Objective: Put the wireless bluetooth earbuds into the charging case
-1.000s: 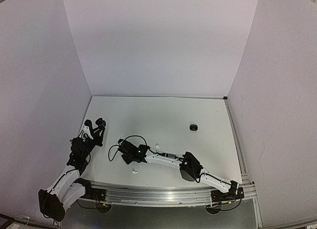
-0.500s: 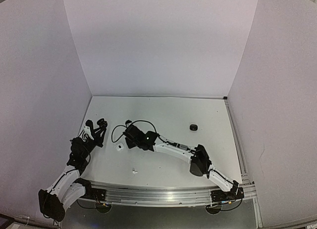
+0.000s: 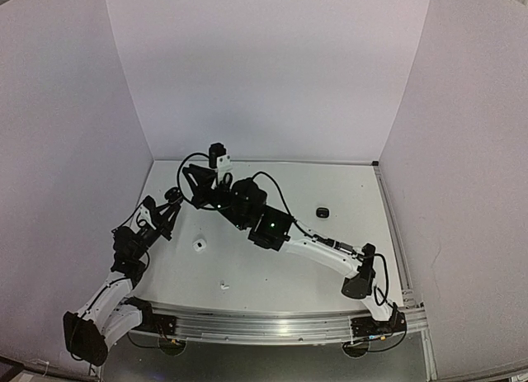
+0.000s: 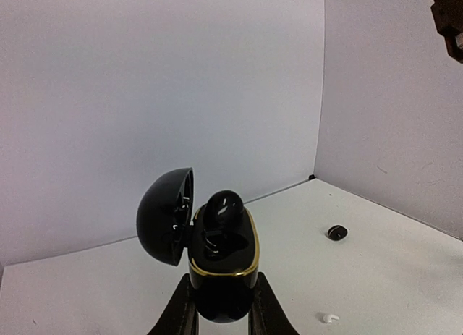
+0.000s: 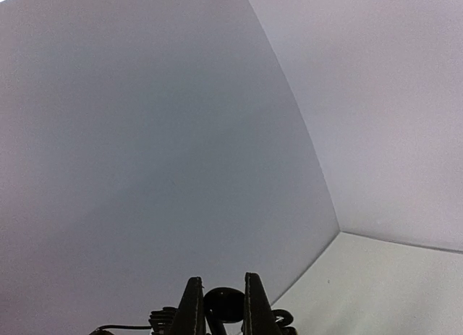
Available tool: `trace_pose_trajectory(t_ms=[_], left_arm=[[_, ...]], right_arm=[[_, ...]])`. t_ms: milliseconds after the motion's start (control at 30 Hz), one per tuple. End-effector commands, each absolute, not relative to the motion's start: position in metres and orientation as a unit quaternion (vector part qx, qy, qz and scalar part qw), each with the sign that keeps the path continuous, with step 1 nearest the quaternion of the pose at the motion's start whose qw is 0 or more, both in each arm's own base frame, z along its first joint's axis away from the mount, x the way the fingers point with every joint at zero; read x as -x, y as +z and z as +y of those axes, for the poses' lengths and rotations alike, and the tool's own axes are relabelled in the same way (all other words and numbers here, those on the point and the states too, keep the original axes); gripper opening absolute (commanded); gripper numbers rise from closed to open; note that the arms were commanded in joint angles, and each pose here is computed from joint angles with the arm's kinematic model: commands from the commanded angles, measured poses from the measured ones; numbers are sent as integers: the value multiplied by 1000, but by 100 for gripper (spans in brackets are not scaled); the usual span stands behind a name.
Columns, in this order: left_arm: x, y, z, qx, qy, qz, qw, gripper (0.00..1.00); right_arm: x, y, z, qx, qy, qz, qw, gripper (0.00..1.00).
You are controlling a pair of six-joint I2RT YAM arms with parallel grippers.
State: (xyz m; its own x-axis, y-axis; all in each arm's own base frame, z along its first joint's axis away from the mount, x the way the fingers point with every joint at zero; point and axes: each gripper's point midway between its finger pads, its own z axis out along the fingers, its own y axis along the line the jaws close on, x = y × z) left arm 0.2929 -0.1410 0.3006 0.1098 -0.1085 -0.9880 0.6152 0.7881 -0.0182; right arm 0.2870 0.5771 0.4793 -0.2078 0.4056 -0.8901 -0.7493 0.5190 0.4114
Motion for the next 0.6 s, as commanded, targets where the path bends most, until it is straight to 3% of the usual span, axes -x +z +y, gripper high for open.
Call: trace_pose_trajectory(t_ms=[0,567], left_arm=[[-287,364,-146,-236,-250,534,772,0],[-287,380,-169,-266,-263,523,766,0]], right_arm=[[-275,497,593,158,519,547,637,0],[-252,474,630,272,444,450,725,0]])
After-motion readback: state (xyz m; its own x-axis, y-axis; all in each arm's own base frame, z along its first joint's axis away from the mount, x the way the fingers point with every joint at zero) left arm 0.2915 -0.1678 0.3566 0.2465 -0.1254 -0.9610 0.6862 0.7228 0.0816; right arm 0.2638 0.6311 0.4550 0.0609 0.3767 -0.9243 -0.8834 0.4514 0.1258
